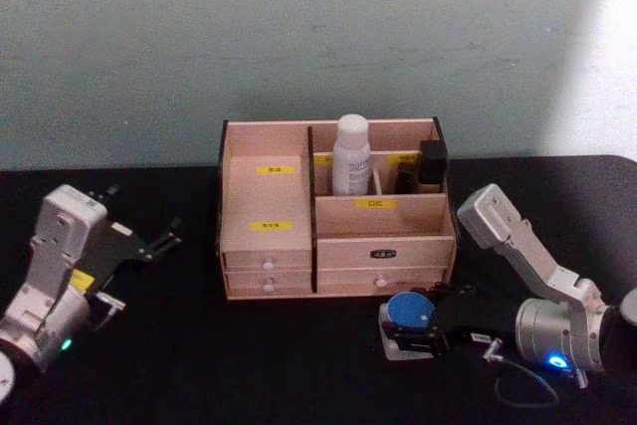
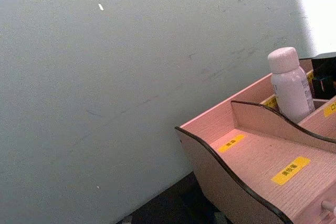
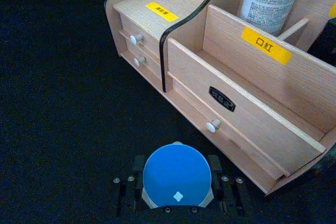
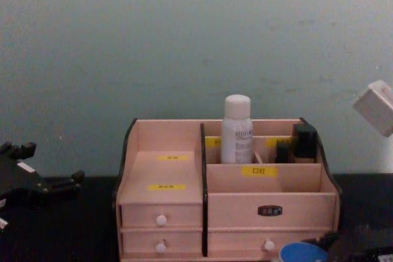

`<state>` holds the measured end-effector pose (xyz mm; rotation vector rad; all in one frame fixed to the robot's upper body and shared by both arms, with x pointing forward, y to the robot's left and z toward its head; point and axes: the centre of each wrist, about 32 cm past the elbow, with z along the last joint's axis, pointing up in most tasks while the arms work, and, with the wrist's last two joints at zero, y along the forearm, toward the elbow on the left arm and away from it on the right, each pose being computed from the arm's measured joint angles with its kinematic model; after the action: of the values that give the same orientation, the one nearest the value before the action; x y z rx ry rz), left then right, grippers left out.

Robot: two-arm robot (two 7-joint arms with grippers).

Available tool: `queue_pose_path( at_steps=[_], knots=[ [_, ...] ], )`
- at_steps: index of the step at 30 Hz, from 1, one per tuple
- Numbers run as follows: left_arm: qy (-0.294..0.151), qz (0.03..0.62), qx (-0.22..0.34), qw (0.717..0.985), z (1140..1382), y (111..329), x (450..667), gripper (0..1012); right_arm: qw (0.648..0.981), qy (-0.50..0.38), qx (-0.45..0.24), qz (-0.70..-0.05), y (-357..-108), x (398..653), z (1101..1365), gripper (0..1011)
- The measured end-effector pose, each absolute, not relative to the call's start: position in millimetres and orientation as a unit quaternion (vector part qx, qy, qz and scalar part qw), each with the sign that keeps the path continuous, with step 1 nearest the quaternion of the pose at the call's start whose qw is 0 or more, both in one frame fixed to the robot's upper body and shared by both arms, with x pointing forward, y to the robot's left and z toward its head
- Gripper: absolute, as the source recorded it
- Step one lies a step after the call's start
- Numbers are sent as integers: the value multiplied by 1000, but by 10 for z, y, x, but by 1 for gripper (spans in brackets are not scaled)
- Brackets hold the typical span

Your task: Pick up the facial cleanser and watermelon frost from the table and place them into the tiered storage box.

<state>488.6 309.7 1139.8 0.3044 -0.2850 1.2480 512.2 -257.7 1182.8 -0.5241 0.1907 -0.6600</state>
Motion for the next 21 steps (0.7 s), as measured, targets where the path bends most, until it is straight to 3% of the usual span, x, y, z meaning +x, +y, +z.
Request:
queue_pose_path(
  at_steps=[12, 21],
  knots=[
    [-132, 580, 141, 791, 11398, 3097, 4886, 1001, 909, 94, -253, -318, -2597, 5102, 11834, 729],
    [-132, 580, 142, 791, 11398, 3097, 4886, 1001, 917, 78, -243, -307, -2637, 5037, 11982, 729]
  ],
)
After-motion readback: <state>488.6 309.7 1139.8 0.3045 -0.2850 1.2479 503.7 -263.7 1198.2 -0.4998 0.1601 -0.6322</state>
